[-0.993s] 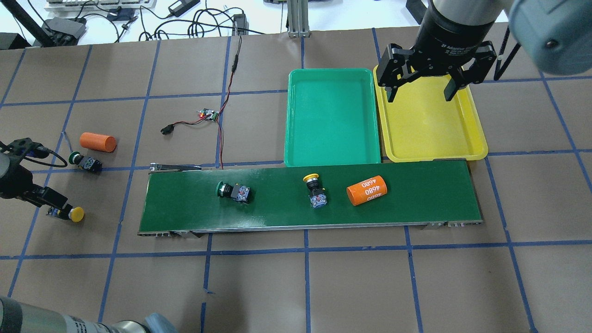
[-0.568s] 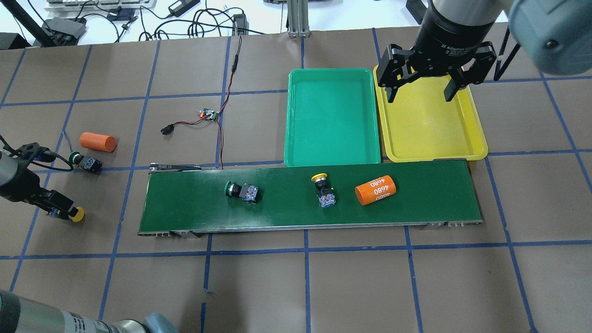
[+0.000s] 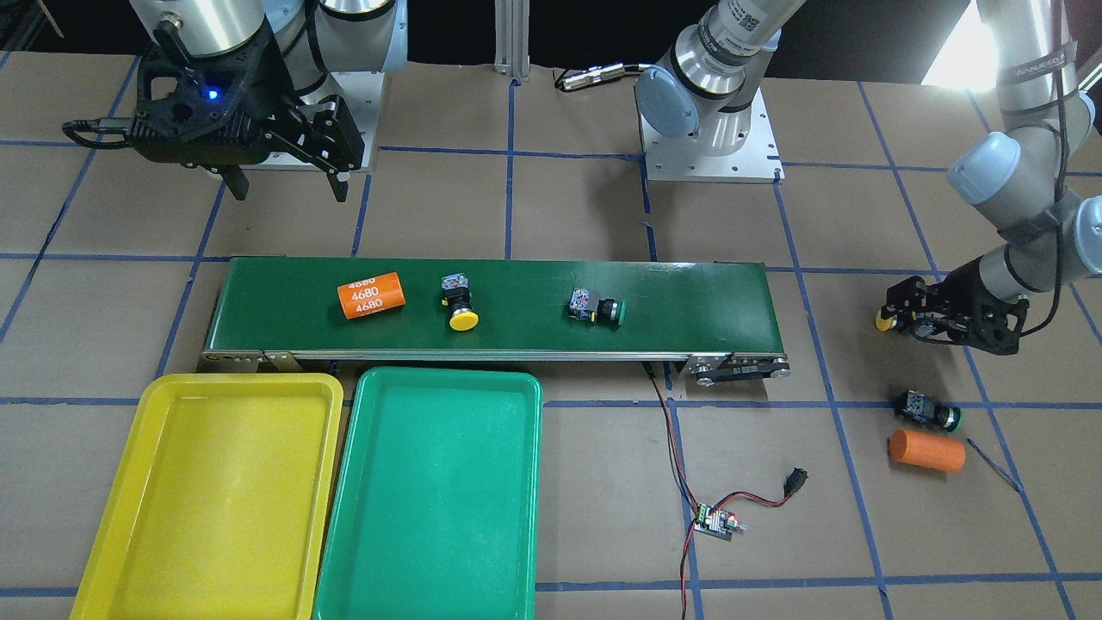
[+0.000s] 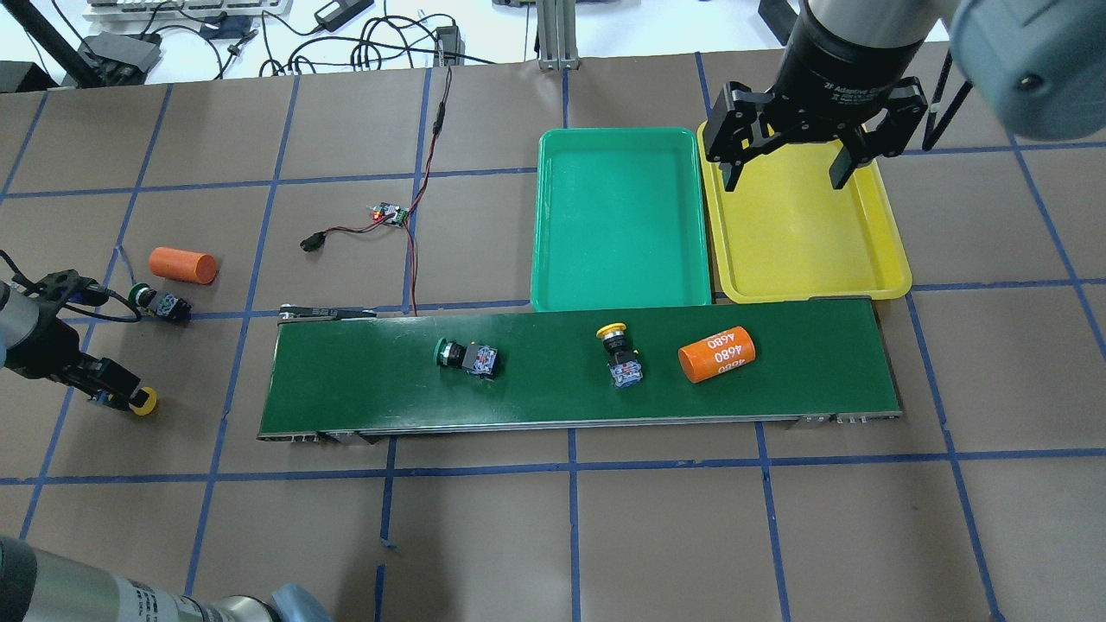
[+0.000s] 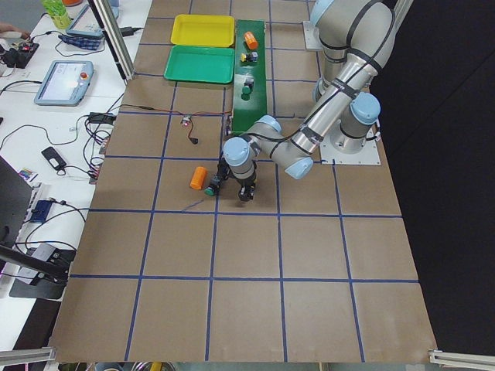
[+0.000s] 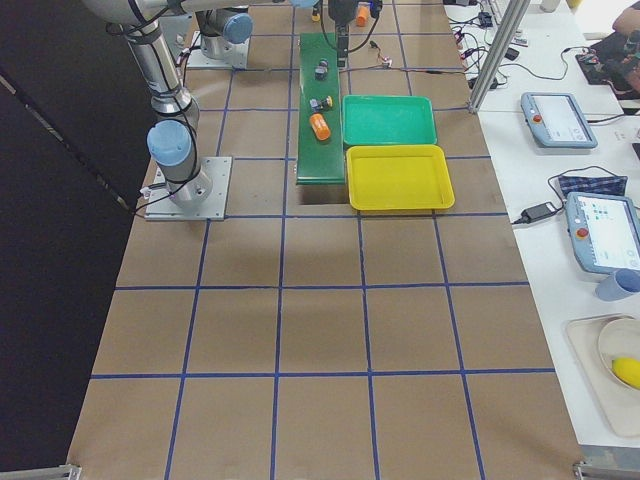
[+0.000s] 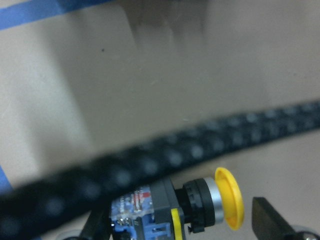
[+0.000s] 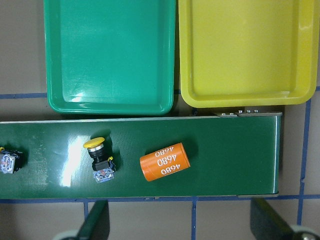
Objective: Sort buttons by color to trays
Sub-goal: 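Return the left gripper to the pile and grasp a yellow-capped switch, then place the yellow-capped switch on the belt while the right arm lowers toward the belt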
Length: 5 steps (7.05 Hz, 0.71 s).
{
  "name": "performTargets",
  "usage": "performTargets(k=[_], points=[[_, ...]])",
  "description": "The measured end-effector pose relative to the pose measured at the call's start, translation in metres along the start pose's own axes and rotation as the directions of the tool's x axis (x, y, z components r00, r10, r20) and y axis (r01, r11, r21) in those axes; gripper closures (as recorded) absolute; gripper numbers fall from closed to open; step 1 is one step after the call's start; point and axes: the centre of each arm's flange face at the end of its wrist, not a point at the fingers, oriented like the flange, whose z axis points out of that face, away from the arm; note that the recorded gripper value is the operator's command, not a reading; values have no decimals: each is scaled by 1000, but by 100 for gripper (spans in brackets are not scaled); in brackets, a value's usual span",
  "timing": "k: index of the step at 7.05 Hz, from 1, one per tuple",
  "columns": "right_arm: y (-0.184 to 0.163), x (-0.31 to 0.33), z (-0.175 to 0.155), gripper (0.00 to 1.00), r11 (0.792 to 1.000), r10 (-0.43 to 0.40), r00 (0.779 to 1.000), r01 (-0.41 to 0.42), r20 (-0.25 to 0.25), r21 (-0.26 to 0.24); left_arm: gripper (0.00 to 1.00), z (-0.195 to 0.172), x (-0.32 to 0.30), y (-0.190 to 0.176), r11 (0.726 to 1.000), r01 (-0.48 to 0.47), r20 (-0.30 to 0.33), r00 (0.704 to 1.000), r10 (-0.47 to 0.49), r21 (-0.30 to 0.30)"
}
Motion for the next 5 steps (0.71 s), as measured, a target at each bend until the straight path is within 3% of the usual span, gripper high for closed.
performTargets(k=[3, 5], points=[[0, 0, 0, 0, 1000, 0, 1000, 0, 0, 0, 96, -37, 25, -3, 997, 74, 15, 997, -74, -1], [0, 0, 0, 0, 1000, 0, 1000, 0, 0, 0, 97, -78, 95, -24, 991, 131, 8, 991, -132, 13]])
